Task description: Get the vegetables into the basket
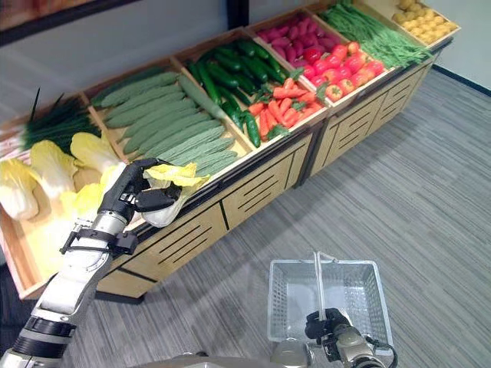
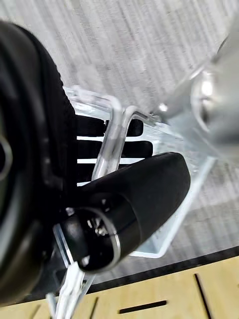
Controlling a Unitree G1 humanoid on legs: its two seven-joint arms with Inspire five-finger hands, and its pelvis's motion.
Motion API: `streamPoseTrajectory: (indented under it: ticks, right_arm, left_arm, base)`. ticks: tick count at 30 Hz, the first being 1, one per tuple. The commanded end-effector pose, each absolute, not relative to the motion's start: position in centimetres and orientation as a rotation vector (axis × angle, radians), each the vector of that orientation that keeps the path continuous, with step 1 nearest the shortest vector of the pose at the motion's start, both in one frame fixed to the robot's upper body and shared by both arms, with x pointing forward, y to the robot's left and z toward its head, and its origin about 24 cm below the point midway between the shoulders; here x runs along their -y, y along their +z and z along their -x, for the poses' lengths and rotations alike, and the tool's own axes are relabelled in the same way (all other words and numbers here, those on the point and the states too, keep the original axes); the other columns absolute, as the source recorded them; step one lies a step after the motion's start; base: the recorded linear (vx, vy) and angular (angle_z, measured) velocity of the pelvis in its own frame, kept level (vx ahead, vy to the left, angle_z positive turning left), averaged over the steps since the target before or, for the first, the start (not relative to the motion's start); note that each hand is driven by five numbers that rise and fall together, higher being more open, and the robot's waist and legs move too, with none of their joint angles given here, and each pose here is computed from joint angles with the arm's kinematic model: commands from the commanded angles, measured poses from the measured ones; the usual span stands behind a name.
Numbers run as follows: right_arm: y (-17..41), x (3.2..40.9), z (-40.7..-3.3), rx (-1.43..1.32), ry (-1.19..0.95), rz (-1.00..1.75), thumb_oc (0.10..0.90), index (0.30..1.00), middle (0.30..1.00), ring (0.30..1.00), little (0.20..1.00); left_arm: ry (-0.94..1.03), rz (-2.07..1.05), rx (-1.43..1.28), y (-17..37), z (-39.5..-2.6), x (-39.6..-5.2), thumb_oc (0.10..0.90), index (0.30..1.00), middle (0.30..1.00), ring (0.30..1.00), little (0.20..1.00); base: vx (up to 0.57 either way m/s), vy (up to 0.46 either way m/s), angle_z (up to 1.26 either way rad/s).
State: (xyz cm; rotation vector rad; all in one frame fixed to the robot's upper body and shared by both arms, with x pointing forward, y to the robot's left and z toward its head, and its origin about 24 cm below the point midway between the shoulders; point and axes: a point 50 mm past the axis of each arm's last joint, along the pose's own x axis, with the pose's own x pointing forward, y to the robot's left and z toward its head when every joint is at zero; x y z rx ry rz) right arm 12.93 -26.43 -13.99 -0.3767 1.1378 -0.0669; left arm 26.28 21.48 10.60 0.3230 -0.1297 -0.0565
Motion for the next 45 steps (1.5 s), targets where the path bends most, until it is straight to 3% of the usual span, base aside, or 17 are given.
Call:
streamPoseTrajectory:
  ticks: [1,15,20,35,45]
  right_arm:
    - [-14.2,26.8,-11.9,-1.161,-0.061,0.401,0.4,0.3,0.3,0.3,0.3]
    - [-13.4,27.7,-13.7,-1.143,0.006,0.505,0.4,0.3,0.3,0.3,0.3]
    - [-13.9,27.4,-12.5,-1.162,-0.053,0.418,0.4,0.3,0.3,0.3,0.3]
    - [-13.9,22.7,-15.8,-1.057,0.051,0.362,0.4,0.3,0.3,0.3,0.3]
    - [-13.8,23.3,-15.6,-1.058,0.086,0.425,0.4,0.3,0.3,0.3,0.3]
  left_arm:
    - [-0.091,-0.311,0.417,16.2,-26.5,-20.2,0.4,0.3,0.3,0.3,0.3]
    - [-0.041,-0.289,0.387,15.4,-26.2,-21.1,0.4,0.3,0.3,0.3,0.3]
    - [-0.026,-0.307,0.374,15.3,-25.8,-21.6,0.4,0.3,0.3,0.3,0.3]
    - [0.017,-0.404,0.383,16.0,-26.1,-22.7,0.4,0.3,0.3,0.3,0.3]
    - [0.013,-0.345,0.32,14.5,-26.1,-22.7,0.4,0.3,0.3,0.3,0.3]
  base:
    - [0.07,-0.098,-0.07]
    - [0.09,-0.076,-0.35]
    - [0.1,0.126,-0.89]
    - [-0.08,0.097,-0.67]
    - [0.04,-0.087,-0.15]
